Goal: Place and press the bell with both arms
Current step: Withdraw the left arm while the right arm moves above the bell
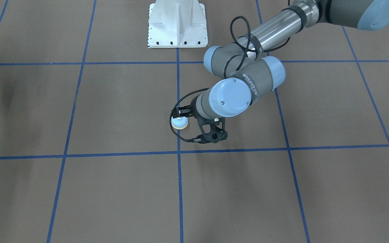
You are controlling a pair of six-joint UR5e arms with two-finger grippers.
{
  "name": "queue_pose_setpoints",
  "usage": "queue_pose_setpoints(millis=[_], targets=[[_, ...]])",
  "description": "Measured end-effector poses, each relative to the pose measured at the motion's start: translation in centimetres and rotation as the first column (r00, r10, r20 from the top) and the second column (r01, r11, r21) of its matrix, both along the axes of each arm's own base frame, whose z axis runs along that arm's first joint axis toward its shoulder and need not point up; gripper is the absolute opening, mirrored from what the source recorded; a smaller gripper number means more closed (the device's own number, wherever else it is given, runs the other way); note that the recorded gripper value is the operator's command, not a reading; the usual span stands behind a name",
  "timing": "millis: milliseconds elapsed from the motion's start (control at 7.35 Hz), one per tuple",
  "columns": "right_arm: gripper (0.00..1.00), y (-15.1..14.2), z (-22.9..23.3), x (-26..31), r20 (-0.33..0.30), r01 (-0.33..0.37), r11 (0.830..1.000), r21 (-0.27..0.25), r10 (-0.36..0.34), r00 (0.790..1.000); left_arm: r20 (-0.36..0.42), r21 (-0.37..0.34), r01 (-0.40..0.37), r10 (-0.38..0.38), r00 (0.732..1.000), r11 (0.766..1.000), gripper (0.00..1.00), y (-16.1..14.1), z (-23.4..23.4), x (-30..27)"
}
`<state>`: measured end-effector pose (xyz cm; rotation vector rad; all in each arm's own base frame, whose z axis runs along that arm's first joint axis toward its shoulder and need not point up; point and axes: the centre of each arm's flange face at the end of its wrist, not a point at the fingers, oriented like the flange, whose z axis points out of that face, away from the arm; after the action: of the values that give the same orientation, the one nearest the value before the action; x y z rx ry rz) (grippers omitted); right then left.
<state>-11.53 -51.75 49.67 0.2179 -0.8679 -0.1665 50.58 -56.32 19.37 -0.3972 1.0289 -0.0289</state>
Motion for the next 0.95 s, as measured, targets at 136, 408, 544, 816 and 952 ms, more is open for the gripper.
queue_pose_setpoints(millis=[136, 408, 544, 816, 952], targets=[[0.99, -1.0, -4.1, -4.9, 0.008, -0.031, 0.999, -0.009, 0.031, 0.999, -0.026, 0.044, 0.032, -0.031, 0.999, 0.998, 1.0, 2.1, 3.5, -6.1], [0.48, 0.1, -12.0, -16.1, 0.031, -0.094, 0.995, -0.037, 0.095, 0.995, -0.05, 0.154, 0.067, -0.06, 0.997, 0.986, 1.0, 5.1, 10.4, -17.1], [0.08, 1.6, -15.3, -21.2, 0.05, -0.121, 0.991, -0.06, 0.124, 0.991, -0.045, 0.204, 0.07, -0.062, 0.997, 0.976, 1.0, 6.1, 13.9, -21.5], [0.0, 6.1, -21.1, -31.0, 0.068, -0.176, 0.978, -0.109, 0.184, 0.981, -0.014, 0.283, 0.059, -0.058, 0.998, 0.957, 1.0, 8.0, 20.8, -28.9], [0.0, 8.0, -23.7, -34.5, 0.058, -0.186, 0.974, -0.129, 0.195, 0.979, 0.001, 0.315, 0.044, -0.047, 0.999, 0.948, 1.0, 8.9, 23.7, -31.7]])
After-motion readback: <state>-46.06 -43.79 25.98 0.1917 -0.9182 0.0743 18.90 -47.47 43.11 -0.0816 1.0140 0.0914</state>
